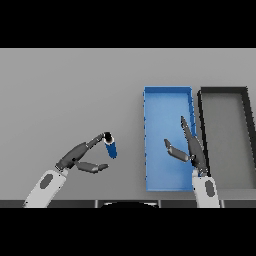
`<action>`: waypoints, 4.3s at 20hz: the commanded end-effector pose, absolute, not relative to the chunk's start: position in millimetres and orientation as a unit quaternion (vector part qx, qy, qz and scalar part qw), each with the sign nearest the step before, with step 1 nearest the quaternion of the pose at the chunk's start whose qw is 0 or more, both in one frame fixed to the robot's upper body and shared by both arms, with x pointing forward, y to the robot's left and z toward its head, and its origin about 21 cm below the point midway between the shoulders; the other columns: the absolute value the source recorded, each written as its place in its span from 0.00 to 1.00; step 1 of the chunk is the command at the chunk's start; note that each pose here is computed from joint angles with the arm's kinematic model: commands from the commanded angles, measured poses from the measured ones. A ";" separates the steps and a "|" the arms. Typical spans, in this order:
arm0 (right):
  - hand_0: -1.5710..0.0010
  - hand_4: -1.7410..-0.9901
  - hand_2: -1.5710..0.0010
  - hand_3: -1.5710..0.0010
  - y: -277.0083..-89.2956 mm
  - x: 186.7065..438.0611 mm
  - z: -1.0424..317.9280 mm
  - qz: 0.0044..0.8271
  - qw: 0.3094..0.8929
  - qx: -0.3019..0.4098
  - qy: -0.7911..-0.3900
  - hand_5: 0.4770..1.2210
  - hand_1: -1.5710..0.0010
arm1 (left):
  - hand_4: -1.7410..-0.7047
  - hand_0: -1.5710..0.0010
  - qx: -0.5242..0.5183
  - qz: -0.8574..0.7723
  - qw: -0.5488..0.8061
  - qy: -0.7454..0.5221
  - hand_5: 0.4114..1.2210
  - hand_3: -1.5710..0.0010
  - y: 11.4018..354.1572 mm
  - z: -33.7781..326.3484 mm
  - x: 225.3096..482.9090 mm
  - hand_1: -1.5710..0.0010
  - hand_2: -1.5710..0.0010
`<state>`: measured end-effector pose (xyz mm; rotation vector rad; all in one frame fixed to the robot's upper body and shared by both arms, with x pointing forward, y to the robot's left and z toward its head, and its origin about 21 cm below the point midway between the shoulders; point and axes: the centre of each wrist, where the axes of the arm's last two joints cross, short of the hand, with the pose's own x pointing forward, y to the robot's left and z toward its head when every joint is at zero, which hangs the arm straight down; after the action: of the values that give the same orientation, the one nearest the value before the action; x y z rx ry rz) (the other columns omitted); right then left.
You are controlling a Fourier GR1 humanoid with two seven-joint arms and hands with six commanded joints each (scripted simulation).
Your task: Pick up the blue pipe and place it into the blue bin.
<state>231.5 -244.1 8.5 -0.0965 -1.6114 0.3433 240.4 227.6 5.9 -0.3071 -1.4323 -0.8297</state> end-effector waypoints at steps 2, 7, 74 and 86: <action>1.00 0.58 1.00 1.00 -246.9 231.9 8.8 0.149 0.680 -0.038 -0.717 0.23 1.00 | 0.50 1.00 -0.133 -0.362 0.664 -0.640 0.11 1.00 215.6 -0.4 244.8 1.00 1.00; 1.00 0.56 1.00 1.00 -251.0 228.9 6.8 0.154 0.680 -0.046 -0.715 0.24 1.00 | 0.51 1.00 -0.144 -0.347 0.668 -0.643 0.11 1.00 188.3 -13.7 258.8 1.00 1.00; 1.00 0.65 1.00 1.00 -169.6 287.1 174.0 0.450 0.477 0.332 -0.678 0.05 1.00 | 0.14 0.00 -0.274 -0.341 0.556 -0.707 1.00 0.04 101.6 51.6 265.3 0.00 0.00; 0.56 0.41 0.55 0.58 -107.8 310.0 182.2 0.502 0.454 0.362 -0.641 0.01 0.55 | 0.09 0.00 -0.213 -0.387 0.580 -0.684 1.00 0.29 104.7 53.0 266.9 0.02 0.00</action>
<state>309.9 -107.6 182.5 0.8986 -1.5869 1.2371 266.9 104.9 52.8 -0.4985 -1.5981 -0.9043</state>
